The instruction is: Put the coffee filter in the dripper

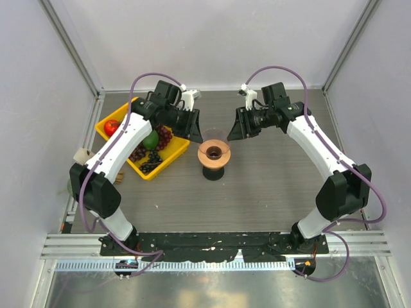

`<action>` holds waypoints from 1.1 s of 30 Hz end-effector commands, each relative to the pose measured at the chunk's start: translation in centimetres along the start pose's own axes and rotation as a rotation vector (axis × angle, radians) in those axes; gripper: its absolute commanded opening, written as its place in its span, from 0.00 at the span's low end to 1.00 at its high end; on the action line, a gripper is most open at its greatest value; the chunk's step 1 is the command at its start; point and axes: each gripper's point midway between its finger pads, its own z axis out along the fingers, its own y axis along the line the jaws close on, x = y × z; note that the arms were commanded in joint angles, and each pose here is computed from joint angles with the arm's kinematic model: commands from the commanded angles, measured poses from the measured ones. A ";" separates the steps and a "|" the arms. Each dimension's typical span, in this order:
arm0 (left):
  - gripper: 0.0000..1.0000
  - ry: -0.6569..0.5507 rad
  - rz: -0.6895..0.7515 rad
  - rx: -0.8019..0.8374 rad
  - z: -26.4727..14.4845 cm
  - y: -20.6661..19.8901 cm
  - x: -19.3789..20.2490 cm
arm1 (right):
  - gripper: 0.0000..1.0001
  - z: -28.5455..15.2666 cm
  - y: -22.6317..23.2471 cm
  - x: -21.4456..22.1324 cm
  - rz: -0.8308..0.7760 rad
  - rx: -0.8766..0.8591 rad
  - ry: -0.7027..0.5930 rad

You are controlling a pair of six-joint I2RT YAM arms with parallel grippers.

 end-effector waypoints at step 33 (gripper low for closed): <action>0.10 0.030 -0.047 0.019 1.8 0.6 0.5 | 0.05 1.7 -0.6 -1.0 -0.050 0.059 0.003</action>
